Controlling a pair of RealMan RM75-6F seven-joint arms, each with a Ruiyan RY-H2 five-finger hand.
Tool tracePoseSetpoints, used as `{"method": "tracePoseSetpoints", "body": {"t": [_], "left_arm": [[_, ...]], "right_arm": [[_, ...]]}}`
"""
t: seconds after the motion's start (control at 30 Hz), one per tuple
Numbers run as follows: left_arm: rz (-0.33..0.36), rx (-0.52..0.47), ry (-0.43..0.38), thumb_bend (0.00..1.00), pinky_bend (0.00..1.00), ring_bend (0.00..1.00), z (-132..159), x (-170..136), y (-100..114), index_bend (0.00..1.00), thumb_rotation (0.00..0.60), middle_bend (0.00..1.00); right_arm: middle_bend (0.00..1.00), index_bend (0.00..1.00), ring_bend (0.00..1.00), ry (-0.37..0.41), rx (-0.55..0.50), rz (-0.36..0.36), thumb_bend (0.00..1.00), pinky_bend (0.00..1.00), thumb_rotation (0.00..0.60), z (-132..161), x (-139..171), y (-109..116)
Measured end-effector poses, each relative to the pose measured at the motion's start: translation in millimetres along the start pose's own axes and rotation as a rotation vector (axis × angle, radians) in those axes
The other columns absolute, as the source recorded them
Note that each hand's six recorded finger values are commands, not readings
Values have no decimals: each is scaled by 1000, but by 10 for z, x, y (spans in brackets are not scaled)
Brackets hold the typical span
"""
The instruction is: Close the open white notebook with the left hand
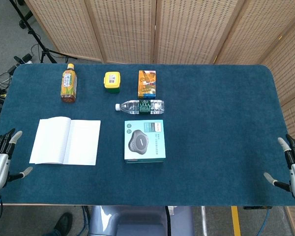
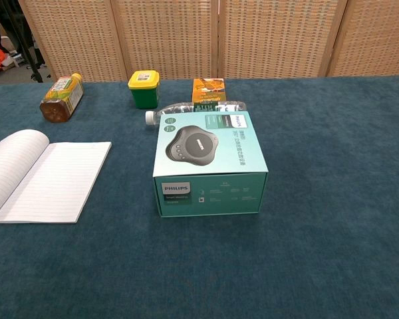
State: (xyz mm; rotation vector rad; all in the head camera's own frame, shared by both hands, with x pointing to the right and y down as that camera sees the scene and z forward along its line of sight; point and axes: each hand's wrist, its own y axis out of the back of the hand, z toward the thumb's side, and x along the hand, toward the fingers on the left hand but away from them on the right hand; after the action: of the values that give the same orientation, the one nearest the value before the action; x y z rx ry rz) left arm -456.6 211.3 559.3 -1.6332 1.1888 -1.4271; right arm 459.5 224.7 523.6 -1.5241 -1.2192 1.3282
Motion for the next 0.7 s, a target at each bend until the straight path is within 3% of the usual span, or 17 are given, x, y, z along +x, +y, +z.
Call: {"method": "tracePoseSetpoints", "body": {"t": [0.2,0.4,0.7], "left_arm": [[26,0,-1,116,0,0,13,-37,13,0,600,0],[-3,-19,-8,120,0,0,24,-28,-35,0,600,0],[-77,-56,-49,131,0,0,-21,197,-374,0,600,0]], "right_arm": [[0,0,0,-1,-5,-4,0,0,600,-6,17,13],[0,0,0,4,-14,1,0,0,600,-5,26,14],[0,0,0,-7,-26,2,0,0,600,-31,8,25]]}}
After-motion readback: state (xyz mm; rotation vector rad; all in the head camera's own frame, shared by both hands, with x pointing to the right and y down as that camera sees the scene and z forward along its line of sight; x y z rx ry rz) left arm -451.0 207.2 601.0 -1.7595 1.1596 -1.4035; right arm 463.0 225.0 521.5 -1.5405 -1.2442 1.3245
